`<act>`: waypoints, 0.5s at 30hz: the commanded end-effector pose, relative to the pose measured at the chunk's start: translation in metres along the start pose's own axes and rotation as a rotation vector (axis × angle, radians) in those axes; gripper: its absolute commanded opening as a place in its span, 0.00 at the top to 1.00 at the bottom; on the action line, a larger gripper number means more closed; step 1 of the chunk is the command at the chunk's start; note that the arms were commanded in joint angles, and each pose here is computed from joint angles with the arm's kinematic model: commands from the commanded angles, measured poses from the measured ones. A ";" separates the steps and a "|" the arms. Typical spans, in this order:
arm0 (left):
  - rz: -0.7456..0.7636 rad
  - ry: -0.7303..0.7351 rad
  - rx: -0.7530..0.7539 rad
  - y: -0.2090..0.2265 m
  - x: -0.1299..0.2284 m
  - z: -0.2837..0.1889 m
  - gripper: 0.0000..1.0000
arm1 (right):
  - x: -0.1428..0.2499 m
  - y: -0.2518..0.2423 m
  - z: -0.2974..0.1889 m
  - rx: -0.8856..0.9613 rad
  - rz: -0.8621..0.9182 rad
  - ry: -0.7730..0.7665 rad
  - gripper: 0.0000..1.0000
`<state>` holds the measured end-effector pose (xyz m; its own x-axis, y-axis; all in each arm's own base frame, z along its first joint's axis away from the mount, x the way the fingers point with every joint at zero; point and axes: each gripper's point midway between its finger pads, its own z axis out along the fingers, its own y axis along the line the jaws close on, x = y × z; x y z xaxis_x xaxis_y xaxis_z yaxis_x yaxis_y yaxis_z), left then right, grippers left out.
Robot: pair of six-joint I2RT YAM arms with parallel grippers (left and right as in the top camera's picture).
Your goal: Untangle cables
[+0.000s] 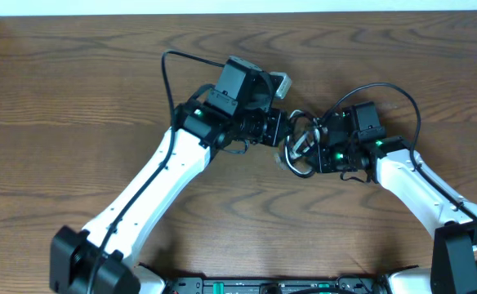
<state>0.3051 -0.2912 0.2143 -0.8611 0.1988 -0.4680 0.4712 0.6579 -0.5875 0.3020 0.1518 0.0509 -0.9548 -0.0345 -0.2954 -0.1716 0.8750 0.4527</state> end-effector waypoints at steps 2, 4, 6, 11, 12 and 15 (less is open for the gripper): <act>0.029 -0.045 0.010 -0.014 -0.006 -0.021 0.92 | -0.003 -0.010 0.001 0.071 0.043 -0.008 0.99; 0.002 -0.042 -0.118 0.010 -0.002 -0.021 0.92 | 0.005 -0.030 -0.002 0.179 0.113 0.007 0.99; -0.020 -0.037 -0.250 0.035 0.003 -0.023 0.92 | 0.015 -0.049 -0.007 0.296 0.193 0.024 0.99; -0.042 -0.008 -0.351 0.055 0.015 -0.025 0.87 | 0.020 -0.047 -0.006 0.285 0.141 0.053 0.99; -0.044 -0.003 -0.353 0.056 0.016 -0.025 0.83 | 0.020 -0.040 -0.005 0.246 0.101 0.061 0.99; -0.048 0.006 -0.356 0.057 0.018 -0.025 0.55 | 0.018 -0.016 0.000 0.108 0.006 0.074 0.99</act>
<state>0.3059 -0.2424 0.1863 -0.8925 0.1761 -0.4153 0.3492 0.8525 -0.3890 0.2891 0.1199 0.0338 -0.9781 0.0482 -0.2024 -0.0153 0.9536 0.3008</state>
